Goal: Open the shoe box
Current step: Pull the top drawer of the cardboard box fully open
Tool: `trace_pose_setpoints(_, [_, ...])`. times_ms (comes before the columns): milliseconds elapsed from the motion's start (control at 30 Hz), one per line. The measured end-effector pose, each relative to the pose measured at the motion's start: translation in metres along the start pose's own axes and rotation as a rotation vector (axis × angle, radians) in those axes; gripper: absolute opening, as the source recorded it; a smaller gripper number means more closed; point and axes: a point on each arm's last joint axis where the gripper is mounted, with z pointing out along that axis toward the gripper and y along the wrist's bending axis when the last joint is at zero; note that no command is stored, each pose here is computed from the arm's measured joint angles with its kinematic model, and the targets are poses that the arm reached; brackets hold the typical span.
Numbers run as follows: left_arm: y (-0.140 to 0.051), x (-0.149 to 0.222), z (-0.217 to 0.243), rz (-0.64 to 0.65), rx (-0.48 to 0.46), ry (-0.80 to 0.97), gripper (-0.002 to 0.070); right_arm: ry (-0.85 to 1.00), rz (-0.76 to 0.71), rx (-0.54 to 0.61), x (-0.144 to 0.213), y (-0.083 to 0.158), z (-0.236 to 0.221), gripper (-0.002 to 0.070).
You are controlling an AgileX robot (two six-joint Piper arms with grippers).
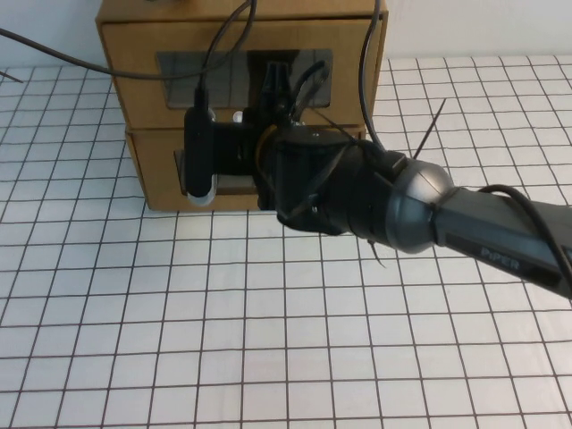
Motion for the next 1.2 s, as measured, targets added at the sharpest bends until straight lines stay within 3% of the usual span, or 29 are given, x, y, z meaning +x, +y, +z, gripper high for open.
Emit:
trace_pose_setpoints(233, [0.0,0.0,0.0,-0.007,0.0,0.0,-0.0002,-0.006,-0.022,-0.049,-0.008,0.014,-0.041,0.001])
trace_pose_setpoints(500, [-0.001,0.0,0.0,-0.014,0.004,0.001,-0.0002,-0.025,-0.029,-0.135,-0.007,0.047,-0.101,0.001])
trace_pose_setpoints(667, [-0.001,0.0,0.0,-0.02,0.008,0.004,-0.0002,-0.047,0.024,-0.181,-0.006,0.069,-0.14,0.001])
trace_pose_setpoints(900, [-0.002,0.0,0.0,-0.029,0.013,0.006,-0.0002,-0.018,0.085,-0.184,-0.009,0.08,-0.164,0.0018])
trace_pose_setpoints(967, [-0.002,0.0,0.0,-0.032,0.017,0.004,-0.0002,0.003,0.106,-0.186,-0.008,0.081,-0.165,0.0057])
trace_pose_setpoints(1133, [-0.006,-0.002,-0.006,-0.021,0.029,0.014,-0.0002,0.038,0.119,-0.181,-0.005,0.081,-0.165,0.0289])
trace_pose_setpoints(1200, [-0.008,-0.003,-0.008,-0.017,0.036,0.019,-0.0002,0.049,0.126,-0.179,-0.004,0.081,-0.165,0.0337])
